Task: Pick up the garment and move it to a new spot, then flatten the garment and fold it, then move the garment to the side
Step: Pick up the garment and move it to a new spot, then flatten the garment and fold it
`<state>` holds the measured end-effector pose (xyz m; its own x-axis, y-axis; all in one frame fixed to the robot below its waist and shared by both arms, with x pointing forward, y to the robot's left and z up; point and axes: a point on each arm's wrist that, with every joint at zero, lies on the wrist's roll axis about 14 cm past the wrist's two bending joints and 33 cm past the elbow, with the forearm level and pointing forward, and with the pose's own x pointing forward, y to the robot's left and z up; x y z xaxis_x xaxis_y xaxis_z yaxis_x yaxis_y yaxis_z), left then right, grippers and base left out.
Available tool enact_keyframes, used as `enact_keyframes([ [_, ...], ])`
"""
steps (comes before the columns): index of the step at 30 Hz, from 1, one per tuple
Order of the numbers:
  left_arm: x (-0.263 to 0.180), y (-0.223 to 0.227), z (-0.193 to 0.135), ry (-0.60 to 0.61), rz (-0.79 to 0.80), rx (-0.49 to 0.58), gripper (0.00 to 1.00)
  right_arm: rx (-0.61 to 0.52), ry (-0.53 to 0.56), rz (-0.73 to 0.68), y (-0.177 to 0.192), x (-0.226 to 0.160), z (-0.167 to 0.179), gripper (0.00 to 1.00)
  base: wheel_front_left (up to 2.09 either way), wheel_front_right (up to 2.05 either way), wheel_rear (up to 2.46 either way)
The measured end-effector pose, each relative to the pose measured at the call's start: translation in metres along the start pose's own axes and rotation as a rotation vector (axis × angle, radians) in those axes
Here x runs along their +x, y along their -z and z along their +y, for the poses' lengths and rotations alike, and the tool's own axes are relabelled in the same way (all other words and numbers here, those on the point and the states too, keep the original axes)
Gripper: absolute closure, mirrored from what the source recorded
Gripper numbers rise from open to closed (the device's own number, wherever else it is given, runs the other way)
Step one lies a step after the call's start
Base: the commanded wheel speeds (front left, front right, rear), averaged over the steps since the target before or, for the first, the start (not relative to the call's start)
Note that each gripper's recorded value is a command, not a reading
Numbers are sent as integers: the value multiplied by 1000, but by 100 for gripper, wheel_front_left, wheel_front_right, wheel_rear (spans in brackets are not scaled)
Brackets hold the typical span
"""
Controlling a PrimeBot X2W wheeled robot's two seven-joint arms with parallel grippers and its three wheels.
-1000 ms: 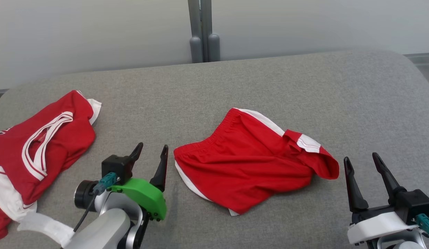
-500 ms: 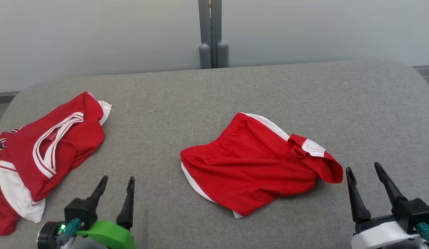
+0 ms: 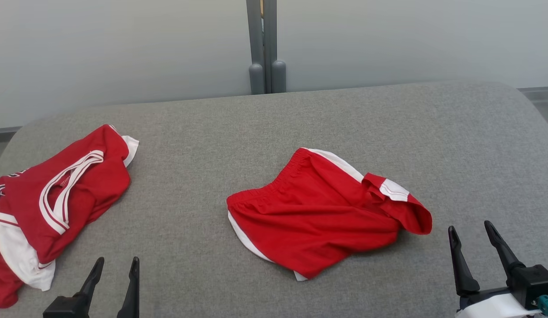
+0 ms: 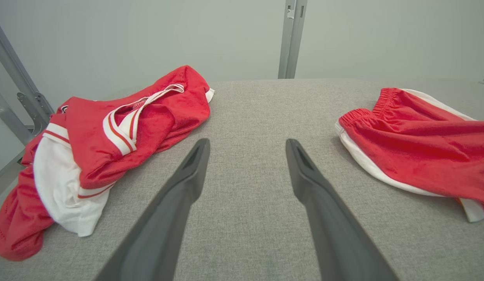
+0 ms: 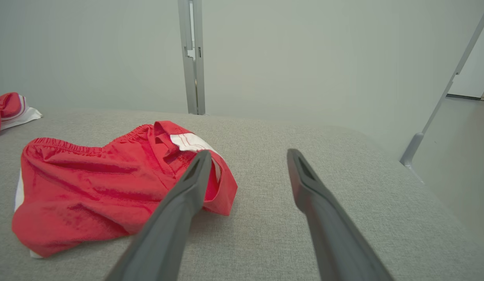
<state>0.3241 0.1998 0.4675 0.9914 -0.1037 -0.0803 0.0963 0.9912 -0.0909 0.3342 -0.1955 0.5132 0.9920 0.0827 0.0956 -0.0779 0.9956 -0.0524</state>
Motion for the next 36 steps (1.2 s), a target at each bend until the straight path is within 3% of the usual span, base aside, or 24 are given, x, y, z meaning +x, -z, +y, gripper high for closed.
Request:
enact_keyframes([
  [11,-9,-1,12,-30,-29,-10,0,8,37,-1,0,-9,-8,0,0,0,0],
  [27,-7,2,5,-21,-30,-17,0,8,53,-10,-3,-13,-12,0,0,0,0],
  [36,9,-6,-28,83,-51,-38,0,6,50,-10,-3,-12,-11,0,0,0,0],
])
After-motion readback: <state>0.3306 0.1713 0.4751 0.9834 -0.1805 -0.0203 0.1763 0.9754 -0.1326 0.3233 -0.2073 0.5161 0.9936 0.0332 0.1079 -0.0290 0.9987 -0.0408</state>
